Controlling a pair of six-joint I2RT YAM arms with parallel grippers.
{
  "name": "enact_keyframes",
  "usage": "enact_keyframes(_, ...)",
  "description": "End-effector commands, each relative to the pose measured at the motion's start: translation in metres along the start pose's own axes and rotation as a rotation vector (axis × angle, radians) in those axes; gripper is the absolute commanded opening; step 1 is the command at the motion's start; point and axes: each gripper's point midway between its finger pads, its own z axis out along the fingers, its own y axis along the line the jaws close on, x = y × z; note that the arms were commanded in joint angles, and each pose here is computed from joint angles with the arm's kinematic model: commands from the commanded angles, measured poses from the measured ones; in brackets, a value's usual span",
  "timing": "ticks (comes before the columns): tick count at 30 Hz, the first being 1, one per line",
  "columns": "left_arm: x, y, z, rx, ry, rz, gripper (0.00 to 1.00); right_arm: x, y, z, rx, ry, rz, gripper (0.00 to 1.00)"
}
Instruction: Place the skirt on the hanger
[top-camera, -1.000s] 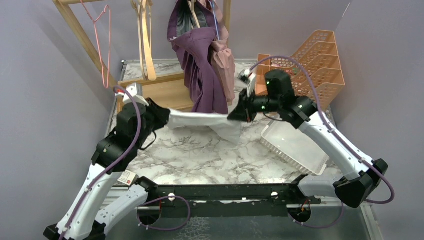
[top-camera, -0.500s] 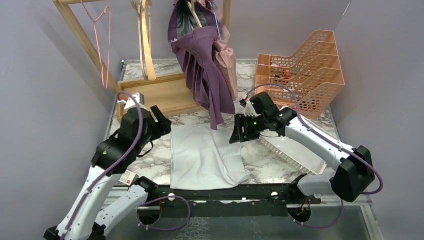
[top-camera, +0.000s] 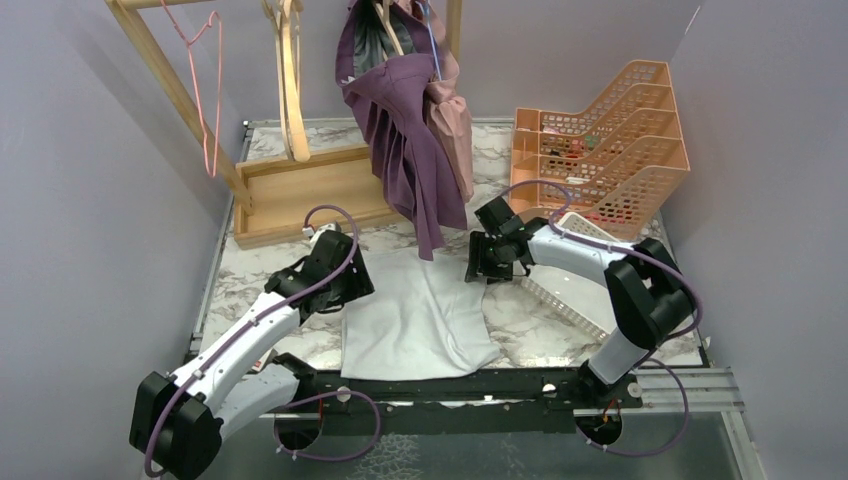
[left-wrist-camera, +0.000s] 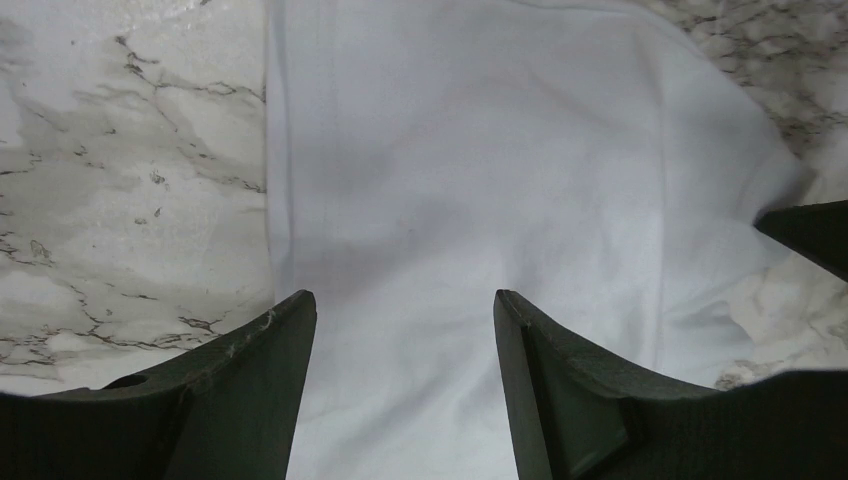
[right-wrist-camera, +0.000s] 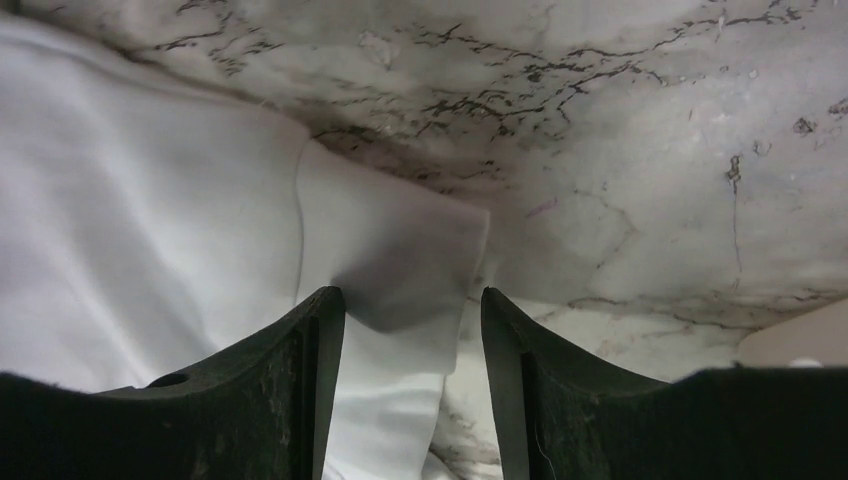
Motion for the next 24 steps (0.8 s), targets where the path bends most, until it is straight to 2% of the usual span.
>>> enact_keyframes(1,-0.008,0.000,0.016,-0.012,-0.045,-0.038,0.68,-0.012,-0.003,0.015,0.044,-0.047,0.021,0.55)
enact_keyframes(3,-0.005,0.008,0.023,-0.047,-0.030,-0.044,0.64,-0.014,-0.001,0.019,0.029,-0.059,0.015,0.45)
enact_keyframes(7,0.001,0.027,0.035,-0.130,-0.001,-0.059,0.47,-0.037,0.004,0.016,0.021,-0.155,-0.014,0.06)
enact_keyframes(8,0.001,0.030,0.036,-0.141,0.001,-0.065,0.43,-0.045,0.002,0.013,0.039,-0.183,-0.023,0.02)
enact_keyframes(12,-0.002,0.041,0.039,-0.186,-0.005,-0.080,0.23,-0.072,0.007,-0.003,0.045,-0.294,-0.087,0.01)
enact_keyframes(15,-0.005,0.049,0.039,-0.219,-0.017,-0.085,0.21,-0.088,0.005,-0.012,0.078,-0.359,-0.120,0.01)
enact_keyframes(20,-0.016,0.055,0.036,-0.236,-0.048,-0.081,0.09,-0.109,-0.005,-0.025,0.149,-0.463,-0.136,0.01)
enact_keyframes(21,-0.020,0.053,0.035,-0.228,-0.058,-0.079,0.08,-0.110,-0.005,-0.028,0.144,-0.474,-0.143,0.05)
enact_keyframes(22,-0.024,0.050,0.033,-0.214,-0.067,-0.073,0.08,-0.110,-0.004,-0.031,0.137,-0.479,-0.145,0.13)
enact_keyframes(24,-0.033,0.039,0.029,-0.162,-0.085,-0.057,0.12,-0.106,-0.002,-0.038,0.119,-0.477,-0.145,0.35)
